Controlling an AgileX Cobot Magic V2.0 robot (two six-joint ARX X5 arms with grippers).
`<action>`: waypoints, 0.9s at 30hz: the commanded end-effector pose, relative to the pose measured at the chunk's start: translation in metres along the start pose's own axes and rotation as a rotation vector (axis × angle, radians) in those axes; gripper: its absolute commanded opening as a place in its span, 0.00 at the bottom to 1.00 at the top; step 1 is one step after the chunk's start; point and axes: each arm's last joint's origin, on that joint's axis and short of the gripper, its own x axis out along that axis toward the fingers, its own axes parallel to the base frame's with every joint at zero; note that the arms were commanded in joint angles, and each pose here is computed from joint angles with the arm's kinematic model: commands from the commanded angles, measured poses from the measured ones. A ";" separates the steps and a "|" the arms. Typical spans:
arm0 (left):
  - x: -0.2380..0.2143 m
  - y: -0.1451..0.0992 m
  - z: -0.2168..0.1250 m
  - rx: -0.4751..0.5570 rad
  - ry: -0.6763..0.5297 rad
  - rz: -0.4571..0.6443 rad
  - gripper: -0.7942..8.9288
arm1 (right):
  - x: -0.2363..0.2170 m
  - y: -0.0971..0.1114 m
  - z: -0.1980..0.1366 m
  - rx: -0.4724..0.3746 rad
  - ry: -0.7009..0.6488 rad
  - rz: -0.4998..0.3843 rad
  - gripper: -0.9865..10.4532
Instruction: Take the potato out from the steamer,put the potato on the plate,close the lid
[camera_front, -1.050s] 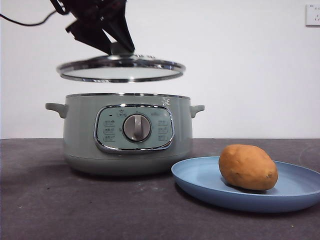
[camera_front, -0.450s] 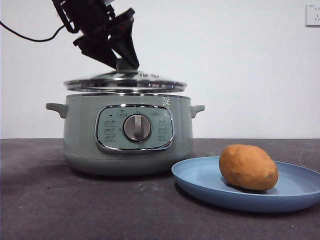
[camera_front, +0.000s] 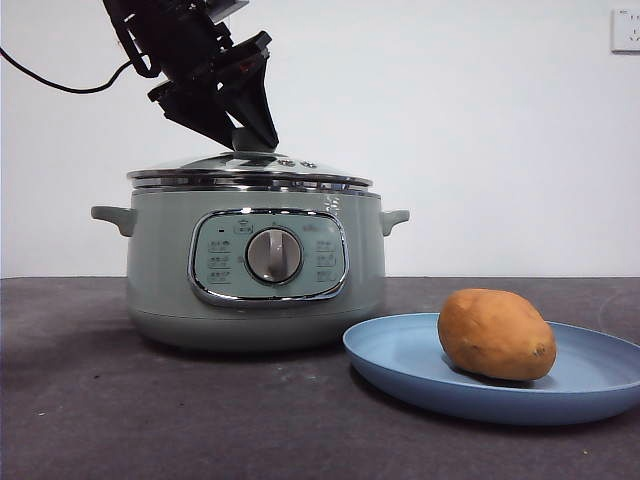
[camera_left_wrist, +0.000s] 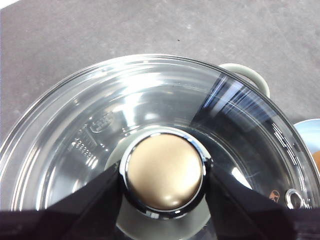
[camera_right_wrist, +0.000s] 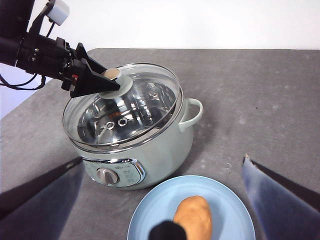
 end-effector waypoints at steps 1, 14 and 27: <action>0.001 -0.002 0.005 0.024 -0.031 -0.011 0.07 | -0.001 0.000 0.001 0.008 -0.010 -0.002 0.64; 0.007 -0.006 0.004 0.028 -0.015 -0.021 0.07 | -0.001 0.000 0.001 0.009 -0.008 -0.001 0.64; 0.022 -0.005 -0.009 -0.003 0.083 -0.043 0.50 | -0.001 0.000 -0.001 0.009 0.005 -0.003 0.64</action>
